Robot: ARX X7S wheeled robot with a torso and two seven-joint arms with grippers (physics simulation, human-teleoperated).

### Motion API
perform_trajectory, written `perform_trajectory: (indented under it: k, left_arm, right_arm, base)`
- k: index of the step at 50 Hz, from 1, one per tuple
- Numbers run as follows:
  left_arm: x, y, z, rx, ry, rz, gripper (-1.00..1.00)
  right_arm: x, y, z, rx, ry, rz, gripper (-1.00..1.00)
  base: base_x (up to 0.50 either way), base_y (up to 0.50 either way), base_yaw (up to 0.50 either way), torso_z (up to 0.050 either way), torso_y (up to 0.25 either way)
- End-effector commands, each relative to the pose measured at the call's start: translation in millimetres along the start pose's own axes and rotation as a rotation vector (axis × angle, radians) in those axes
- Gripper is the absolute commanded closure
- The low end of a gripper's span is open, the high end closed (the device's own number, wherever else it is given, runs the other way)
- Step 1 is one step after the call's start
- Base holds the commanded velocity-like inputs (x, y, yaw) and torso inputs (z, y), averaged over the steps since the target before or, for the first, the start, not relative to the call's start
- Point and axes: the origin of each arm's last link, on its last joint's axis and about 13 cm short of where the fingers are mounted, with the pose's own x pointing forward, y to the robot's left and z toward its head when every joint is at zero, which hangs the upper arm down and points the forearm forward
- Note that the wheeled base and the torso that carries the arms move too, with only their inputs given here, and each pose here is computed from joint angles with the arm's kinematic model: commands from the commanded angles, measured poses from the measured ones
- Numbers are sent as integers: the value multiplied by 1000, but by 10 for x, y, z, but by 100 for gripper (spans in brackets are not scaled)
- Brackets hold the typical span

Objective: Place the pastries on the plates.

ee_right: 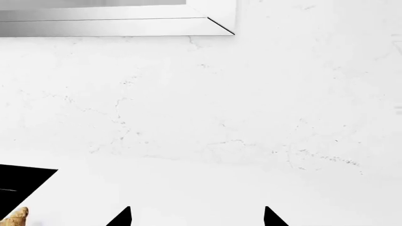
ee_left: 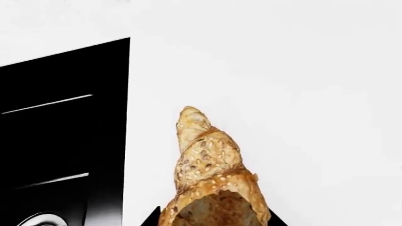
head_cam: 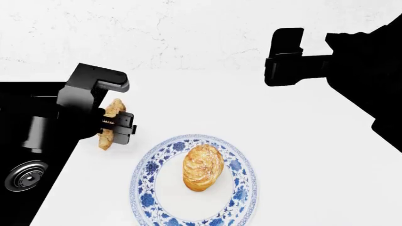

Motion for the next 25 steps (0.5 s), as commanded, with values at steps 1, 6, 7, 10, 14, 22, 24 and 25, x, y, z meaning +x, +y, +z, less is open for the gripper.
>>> perform_trajectory:
  k: [1, 6, 7, 10, 14, 22, 24, 25]
  left_arm:
    - [-382, 106, 171, -1, -130, 83, 100]
    - [-663, 142, 232, 32, -194, 115, 100]
    - [-704, 148, 244, 42, -207, 121, 100]
    - [-857, 152, 277, 58, -243, 128, 100]
    - [-1059, 141, 322, 95, -279, 141, 100]
    - [-1339, 143, 368, 138, -339, 152, 100]
    - [-1403, 136, 367, 146, -363, 155, 100]
    - [-1433, 121, 358, 164, -371, 152, 100]
  right_arm:
    - [0, 11, 27, -35, -47, -20, -100]
    - [-18, 19, 64, -53, -101, -48, -100]
    - [-22, 20, 69, -55, -110, -54, -100]
    - [-23, 18, 83, -79, -150, -75, -100]
    - [-12, 27, 84, -131, -197, -104, -100]
    - [-57, -1, 92, -139, -327, -52, -100]
    - [-70, -9, 98, -132, -336, -56, -100]
    - [-76, -9, 95, -133, -335, -55, -100]
  base:
    - [0, 0, 0, 0, 0]
    - [0, 0, 0, 0, 0]
    - [0, 0, 0, 0, 0]
    - [0, 0, 0, 0, 0]
    - [0, 0, 0, 0, 0]
    - [0, 0, 0, 0, 0]
    - [0, 0, 0, 0, 0]
    - [0, 0, 0, 0, 0]
